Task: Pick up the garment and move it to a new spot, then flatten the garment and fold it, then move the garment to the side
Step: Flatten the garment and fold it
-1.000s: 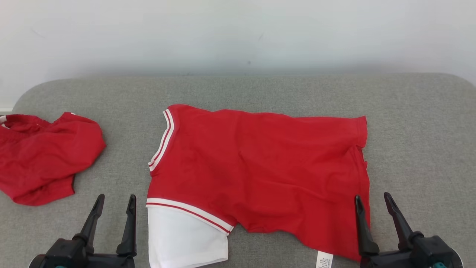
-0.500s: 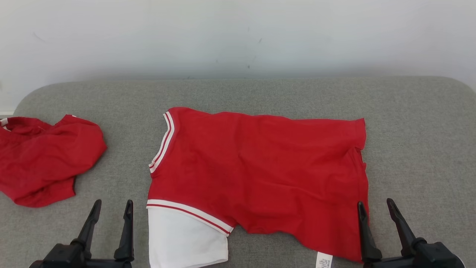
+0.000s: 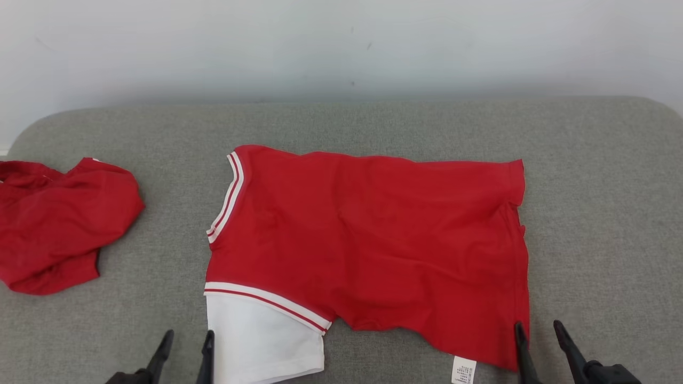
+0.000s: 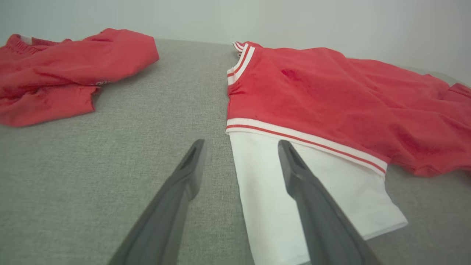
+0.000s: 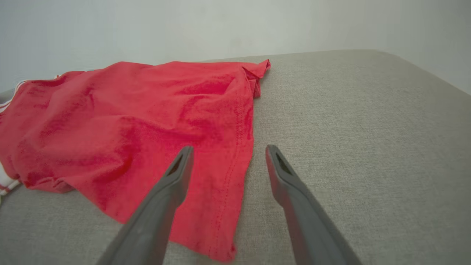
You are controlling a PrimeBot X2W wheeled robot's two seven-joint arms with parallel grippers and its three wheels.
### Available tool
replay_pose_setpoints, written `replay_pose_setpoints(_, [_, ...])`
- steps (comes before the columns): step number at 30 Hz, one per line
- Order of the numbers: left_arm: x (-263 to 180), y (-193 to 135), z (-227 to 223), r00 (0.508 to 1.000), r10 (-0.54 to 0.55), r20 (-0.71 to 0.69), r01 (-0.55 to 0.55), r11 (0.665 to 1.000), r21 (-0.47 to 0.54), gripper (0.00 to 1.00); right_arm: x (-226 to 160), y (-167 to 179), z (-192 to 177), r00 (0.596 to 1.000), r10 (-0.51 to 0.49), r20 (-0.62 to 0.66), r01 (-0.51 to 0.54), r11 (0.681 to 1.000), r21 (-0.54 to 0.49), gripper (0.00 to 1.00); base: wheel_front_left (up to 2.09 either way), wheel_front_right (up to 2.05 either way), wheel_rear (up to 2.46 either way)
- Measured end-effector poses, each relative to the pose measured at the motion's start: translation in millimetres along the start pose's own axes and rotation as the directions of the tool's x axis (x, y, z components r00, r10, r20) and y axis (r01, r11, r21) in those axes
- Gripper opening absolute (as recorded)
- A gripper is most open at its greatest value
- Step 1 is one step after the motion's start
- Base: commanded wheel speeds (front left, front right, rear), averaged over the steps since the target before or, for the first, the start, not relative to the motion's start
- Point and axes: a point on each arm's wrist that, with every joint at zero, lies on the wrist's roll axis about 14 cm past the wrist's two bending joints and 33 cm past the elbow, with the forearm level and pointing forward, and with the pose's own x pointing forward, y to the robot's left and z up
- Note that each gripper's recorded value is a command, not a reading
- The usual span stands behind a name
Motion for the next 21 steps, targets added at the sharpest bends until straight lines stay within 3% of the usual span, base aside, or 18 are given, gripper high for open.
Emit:
replay_pose_setpoints(10, [1.2, -17.5, -53.1, 0.984, -0.052, -0.172, 0.046, 0.998, -0.038, 1.00, -0.9, -1.7, -49.8, 0.987, -0.009, -0.161, 0.015, 0.999, 0.033, 1.00, 0.00, 0.00, 0.00])
replay_pose_setpoints(20, [2.6, -18.8, -74.1, 0.969, -0.058, -0.242, 0.045, 0.997, -0.056, 1.00, 0.4, 5.6, -68.3, 0.975, 0.010, -0.220, 0.006, 0.998, 0.070, 1.00, 0.00, 0.00, 0.00])
replay_pose_setpoints(21, [1.3, -25.2, -78.5, 0.965, -0.072, -0.252, 0.055, 0.996, -0.075, 0.91, 0.3, 9.4, -70.7, 0.974, 0.019, -0.228, 0.000, 0.997, 0.083, 0.72, 0.00, 0.00, 0.00])
